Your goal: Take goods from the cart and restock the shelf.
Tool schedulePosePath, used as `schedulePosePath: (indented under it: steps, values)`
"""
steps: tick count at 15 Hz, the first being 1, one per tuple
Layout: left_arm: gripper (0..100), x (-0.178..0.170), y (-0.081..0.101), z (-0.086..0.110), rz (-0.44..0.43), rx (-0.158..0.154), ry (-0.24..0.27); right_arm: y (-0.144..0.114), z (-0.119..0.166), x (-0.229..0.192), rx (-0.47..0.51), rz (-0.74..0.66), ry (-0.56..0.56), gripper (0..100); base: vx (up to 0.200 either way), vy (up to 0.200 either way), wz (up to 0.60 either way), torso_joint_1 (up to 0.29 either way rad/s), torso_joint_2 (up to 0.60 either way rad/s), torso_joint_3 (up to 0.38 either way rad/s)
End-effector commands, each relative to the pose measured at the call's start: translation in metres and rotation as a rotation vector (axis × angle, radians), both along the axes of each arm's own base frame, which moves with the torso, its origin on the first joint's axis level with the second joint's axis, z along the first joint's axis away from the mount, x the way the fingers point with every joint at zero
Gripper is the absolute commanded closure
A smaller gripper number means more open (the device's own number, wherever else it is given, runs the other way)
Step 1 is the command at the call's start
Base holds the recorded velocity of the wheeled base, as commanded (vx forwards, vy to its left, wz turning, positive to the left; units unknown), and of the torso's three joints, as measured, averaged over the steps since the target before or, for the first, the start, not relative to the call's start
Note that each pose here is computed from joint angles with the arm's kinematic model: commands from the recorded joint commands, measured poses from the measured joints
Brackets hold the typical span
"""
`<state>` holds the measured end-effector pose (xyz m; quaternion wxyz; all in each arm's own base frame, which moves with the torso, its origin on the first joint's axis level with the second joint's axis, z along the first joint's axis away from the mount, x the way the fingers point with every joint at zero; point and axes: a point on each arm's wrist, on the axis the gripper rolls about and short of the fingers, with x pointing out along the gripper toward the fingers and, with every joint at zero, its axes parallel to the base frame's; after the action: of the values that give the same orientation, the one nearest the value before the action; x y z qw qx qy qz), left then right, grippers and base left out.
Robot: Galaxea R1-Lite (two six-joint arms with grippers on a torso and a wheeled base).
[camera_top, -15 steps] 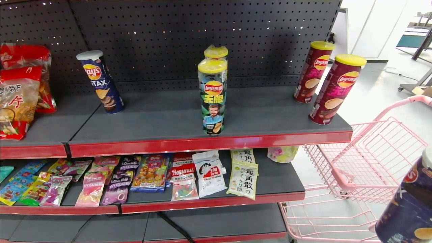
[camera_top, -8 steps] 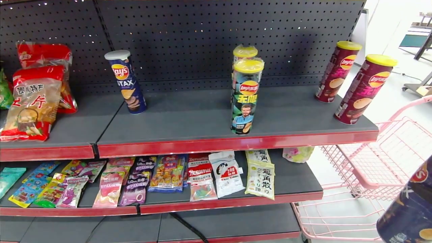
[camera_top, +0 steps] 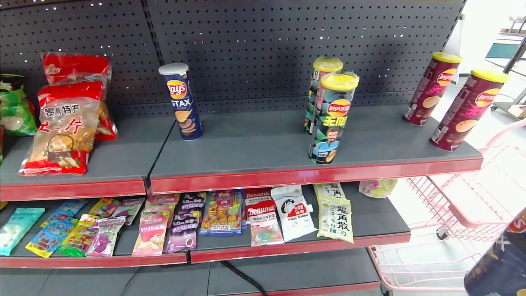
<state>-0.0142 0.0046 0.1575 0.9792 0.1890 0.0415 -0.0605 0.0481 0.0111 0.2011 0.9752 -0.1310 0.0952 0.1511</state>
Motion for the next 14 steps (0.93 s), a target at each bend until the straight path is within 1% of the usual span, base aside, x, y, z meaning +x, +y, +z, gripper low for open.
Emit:
schedulePosePath:
  steps: [1,2,6,14]
  values:
    - [0,0.0001,0.0000,-0.0004,0.001,0.000,0.003,0.0000,0.0009,-0.0002,0.001,0.001,-0.007,100,0.200,0.000,0.00,-0.017,0.00,0.007]
    - [0,-0.0001,0.0001,-0.0004,0.001,0.000,0.001,-0.0001,0.0010,-0.0005,0.001,0.001,-0.009,100,0.200,0.000,0.00,-0.007,-0.02,0.002]
    - [0,-0.0010,0.0002,-0.0010,0.001,0.000,-0.004,-0.0001,0.0027,-0.0006,0.002,0.001,-0.015,100,0.000,0.000,0.00,0.000,0.00,0.000]
    - [0,-0.0006,0.0001,-0.0013,0.000,0.001,0.000,0.0000,0.0041,-0.0003,0.005,0.002,-0.019,100,0.000,0.200,0.00,-0.001,0.00,0.002]
